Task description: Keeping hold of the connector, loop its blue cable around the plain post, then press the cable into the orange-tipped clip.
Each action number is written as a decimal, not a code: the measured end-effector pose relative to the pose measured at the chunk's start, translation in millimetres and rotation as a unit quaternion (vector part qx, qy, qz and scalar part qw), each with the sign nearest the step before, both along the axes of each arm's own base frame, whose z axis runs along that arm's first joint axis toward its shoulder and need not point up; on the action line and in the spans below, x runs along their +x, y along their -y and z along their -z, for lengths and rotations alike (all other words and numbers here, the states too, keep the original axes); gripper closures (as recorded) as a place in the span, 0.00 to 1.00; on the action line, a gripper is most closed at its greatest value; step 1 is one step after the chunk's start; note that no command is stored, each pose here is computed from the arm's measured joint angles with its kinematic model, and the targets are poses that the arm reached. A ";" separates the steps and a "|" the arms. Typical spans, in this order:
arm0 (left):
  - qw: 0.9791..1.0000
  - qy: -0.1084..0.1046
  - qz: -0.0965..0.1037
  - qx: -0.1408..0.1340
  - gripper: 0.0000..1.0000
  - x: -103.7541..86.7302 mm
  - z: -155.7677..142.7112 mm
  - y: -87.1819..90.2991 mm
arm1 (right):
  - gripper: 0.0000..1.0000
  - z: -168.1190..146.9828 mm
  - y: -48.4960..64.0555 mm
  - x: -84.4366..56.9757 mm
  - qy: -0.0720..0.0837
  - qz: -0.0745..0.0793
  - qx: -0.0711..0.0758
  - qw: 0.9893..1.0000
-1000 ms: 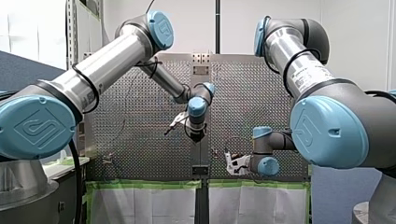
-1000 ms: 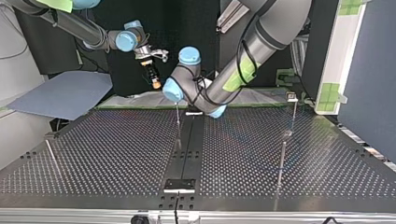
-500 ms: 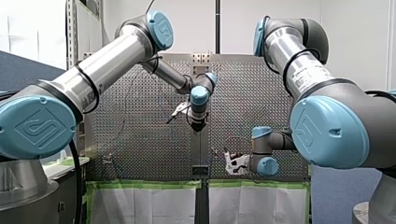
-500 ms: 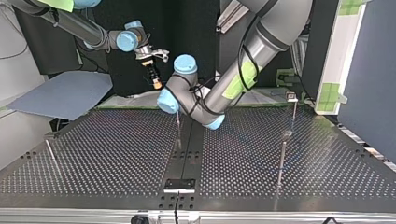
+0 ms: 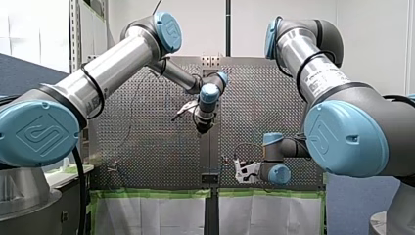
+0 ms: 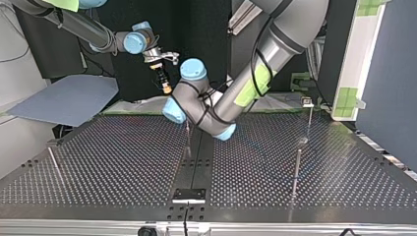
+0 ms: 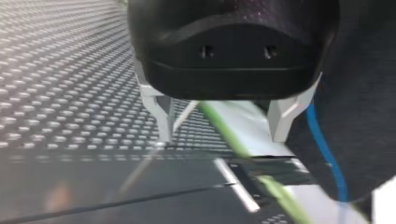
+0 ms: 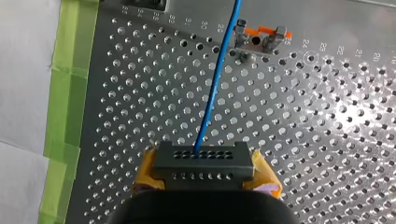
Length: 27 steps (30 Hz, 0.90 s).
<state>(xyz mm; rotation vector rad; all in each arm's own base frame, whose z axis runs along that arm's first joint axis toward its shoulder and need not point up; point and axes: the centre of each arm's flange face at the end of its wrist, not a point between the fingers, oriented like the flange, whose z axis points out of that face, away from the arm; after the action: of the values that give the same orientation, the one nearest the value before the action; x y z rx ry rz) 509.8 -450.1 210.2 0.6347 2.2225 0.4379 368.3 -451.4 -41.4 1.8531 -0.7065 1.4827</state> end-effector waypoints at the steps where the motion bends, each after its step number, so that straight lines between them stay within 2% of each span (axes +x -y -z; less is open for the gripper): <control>1: 1.000 -0.004 0.000 0.004 0.00 -2.2 0.6 -0.5 | 1.00 0.0 -0.1 0.0 0.000 0.000 0.000 1.000; 8: 0.999 -0.036 0.012 0.029 0.00 -18.1 0.5 2.1 | 1.00 0.0 -0.3 0.4 0.001 0.000 0.000 1.000; 14: 0.996 -0.072 0.036 0.038 0.00 -29.6 -0.1 6.1 | 1.00 -0.5 0.0 1.1 0.004 -0.001 -0.001 1.000; 20: 0.993 -0.108 0.046 0.028 0.00 -36.2 -1.2 6.0 | 1.00 -0.8 0.0 1.7 0.005 -0.002 -0.002 1.000; 24: 0.990 -0.132 0.039 0.011 0.00 -35.8 -3.5 1.8 | 1.00 -0.9 -0.3 2.4 0.005 -0.003 -0.002 1.000; 27: 0.990 -0.141 0.031 -0.007 0.00 -32.9 -3.8 -0.9 | 1.00 -1.0 -0.9 3.2 0.005 -0.004 -0.003 1.000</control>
<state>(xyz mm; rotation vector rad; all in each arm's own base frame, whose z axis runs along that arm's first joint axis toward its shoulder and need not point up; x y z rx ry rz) 476.9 -449.2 214.0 0.7980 2.4604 0.3157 371.5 -450.5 -40.5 1.8471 -0.7011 1.4988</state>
